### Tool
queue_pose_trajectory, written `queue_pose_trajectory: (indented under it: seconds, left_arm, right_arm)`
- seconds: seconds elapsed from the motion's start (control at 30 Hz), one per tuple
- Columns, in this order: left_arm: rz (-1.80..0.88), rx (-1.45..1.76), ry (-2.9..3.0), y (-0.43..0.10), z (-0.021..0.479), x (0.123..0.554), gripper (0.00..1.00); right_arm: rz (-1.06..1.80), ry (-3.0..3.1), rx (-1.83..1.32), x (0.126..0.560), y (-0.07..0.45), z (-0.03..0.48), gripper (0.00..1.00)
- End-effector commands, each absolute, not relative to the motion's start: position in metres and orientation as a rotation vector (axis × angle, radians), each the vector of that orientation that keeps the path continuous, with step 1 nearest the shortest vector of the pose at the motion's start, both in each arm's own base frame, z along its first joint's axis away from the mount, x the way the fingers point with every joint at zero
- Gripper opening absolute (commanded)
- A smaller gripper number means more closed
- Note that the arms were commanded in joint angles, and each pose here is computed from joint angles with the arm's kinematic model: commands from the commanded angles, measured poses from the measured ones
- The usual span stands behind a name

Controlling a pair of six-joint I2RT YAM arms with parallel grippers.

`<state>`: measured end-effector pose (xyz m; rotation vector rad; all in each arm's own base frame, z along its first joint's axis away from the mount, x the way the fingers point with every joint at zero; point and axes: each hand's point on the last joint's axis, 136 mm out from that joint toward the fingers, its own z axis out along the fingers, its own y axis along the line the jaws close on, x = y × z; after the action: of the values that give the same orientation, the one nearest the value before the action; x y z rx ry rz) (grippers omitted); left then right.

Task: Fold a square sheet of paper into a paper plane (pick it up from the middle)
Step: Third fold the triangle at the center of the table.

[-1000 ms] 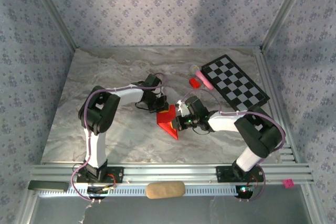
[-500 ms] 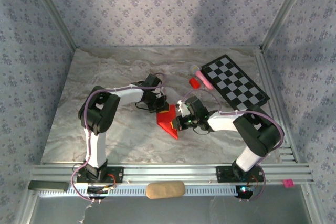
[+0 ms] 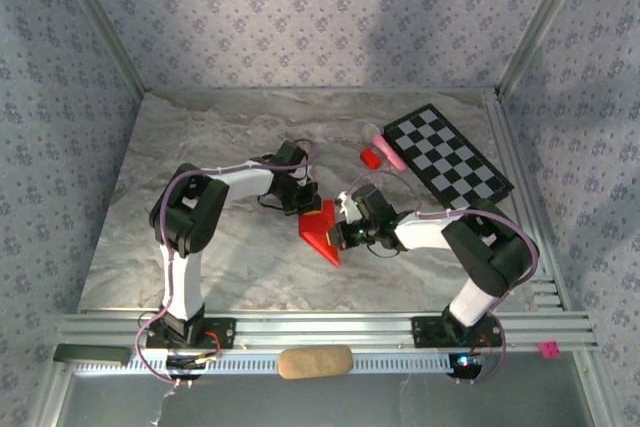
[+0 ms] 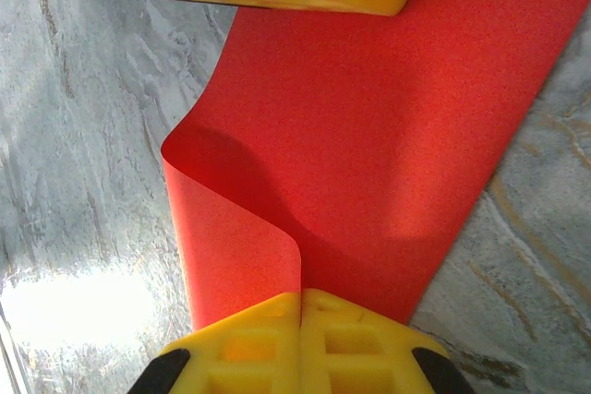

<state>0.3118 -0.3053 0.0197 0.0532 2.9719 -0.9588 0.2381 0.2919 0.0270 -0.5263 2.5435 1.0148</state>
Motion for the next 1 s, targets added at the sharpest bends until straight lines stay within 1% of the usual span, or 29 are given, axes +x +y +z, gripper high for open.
queue_pose_trajectory:
  seconds: [0.0, 0.97]
  left_arm:
    - [-0.875, 0.021, 3.036, -0.299, -0.003, 0.307, 0.08]
    - [-0.881, 0.032, 3.025, -0.303, 0.000, 0.309, 0.08]
  right_arm:
    - [0.983, 2.555, -0.506, 0.243, 0.289, 0.030, 0.03]
    - [0.978, 2.609, -0.506, 0.236, 0.287, 0.017, 0.03]
